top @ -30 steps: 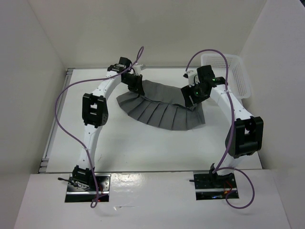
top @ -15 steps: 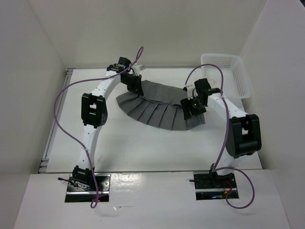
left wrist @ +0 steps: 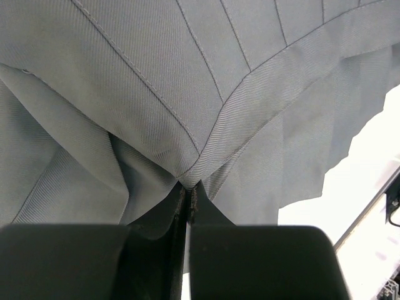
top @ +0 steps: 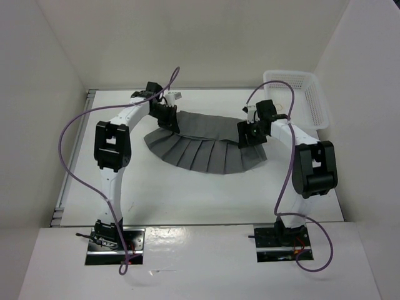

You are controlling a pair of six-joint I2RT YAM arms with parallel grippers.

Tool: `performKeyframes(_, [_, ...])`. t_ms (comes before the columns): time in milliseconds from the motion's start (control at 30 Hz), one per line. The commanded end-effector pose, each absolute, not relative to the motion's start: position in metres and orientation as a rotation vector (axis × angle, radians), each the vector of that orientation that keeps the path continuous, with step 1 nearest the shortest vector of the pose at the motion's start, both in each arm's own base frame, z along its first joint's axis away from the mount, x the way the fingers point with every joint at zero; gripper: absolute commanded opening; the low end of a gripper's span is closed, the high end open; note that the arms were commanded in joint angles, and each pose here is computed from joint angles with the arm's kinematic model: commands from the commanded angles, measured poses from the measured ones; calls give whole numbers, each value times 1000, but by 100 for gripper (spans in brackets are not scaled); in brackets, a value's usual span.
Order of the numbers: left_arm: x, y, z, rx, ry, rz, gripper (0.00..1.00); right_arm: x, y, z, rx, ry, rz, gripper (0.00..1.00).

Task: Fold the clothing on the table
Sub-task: Fold the skirt

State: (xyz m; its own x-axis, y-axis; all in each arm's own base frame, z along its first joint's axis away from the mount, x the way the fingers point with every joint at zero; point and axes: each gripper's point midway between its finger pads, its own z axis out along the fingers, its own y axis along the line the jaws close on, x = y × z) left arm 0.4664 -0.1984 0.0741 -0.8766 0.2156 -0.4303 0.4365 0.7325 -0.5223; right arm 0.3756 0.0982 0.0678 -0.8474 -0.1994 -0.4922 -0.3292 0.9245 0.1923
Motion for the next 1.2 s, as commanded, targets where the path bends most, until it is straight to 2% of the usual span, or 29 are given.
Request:
performKeyframes(0, [474,-191,101,522,2504,-858,0,410,99,81,-327,2517,413,70])
performKeyframes(433, [468,-190,101,509,2518,-863,0,428,86,64,-274,2521,462,68])
performKeyframes(867, [468,-190,101,509,2518,-863,0,441,93,94,-285,2460,502,66])
performKeyframes(1067, [468,-190,97,507,2527,-865,0,436,93,88,-282,2479,506,66])
performKeyframes(1167, [468,-190,97,507,2527,-865,0,435,94,88,-286,2477,518,58])
